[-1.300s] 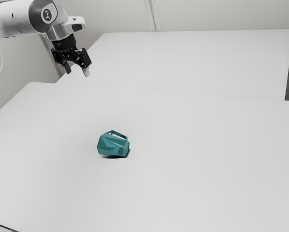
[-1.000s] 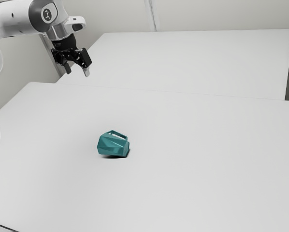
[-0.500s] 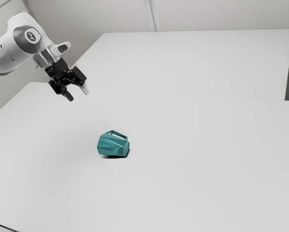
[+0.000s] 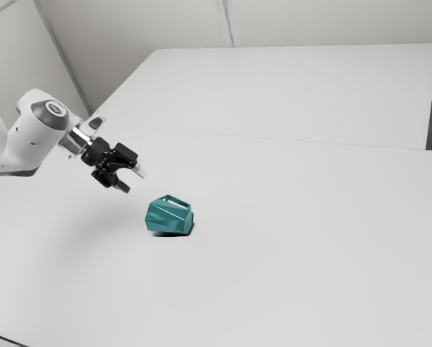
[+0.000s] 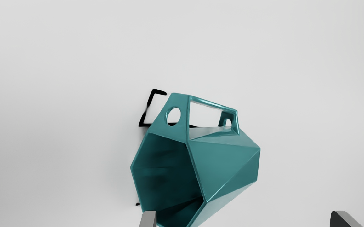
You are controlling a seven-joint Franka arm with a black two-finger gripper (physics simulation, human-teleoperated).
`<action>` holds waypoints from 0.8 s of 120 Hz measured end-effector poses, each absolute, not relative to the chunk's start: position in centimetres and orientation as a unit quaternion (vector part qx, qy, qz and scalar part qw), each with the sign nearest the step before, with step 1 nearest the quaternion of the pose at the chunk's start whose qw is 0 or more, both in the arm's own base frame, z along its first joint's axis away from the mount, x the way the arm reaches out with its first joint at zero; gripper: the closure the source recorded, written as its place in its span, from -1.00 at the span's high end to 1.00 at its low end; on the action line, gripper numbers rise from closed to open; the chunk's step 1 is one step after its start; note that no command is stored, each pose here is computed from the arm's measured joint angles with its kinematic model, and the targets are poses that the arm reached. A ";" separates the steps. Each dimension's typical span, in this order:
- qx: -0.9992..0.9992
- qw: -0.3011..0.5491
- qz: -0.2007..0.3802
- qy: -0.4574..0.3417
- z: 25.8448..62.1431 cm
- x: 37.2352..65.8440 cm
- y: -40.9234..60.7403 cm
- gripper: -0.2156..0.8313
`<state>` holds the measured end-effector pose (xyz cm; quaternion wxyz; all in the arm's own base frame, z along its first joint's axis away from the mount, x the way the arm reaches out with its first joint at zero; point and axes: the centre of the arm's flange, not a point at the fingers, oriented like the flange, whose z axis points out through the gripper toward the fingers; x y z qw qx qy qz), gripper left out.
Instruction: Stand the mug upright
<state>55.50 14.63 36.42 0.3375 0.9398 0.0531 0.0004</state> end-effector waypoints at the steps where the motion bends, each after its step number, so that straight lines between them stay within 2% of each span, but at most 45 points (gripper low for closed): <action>1: 0.940 0.338 0.000 0.053 36.2 55.5 14.6 0.59; 20: 0.933 0.358 -0.002 0.048 32.7 54.7 14.3 0.59; 35: 0.927 0.372 0.007 0.045 31.2 54.2 13.4 0.59; 88: 0.909 0.413 0.042 0.043 28.4 54.2 11.3 0.59; 96: 0.908 0.415 0.046 0.039 28.3 54.2 11.1 0.50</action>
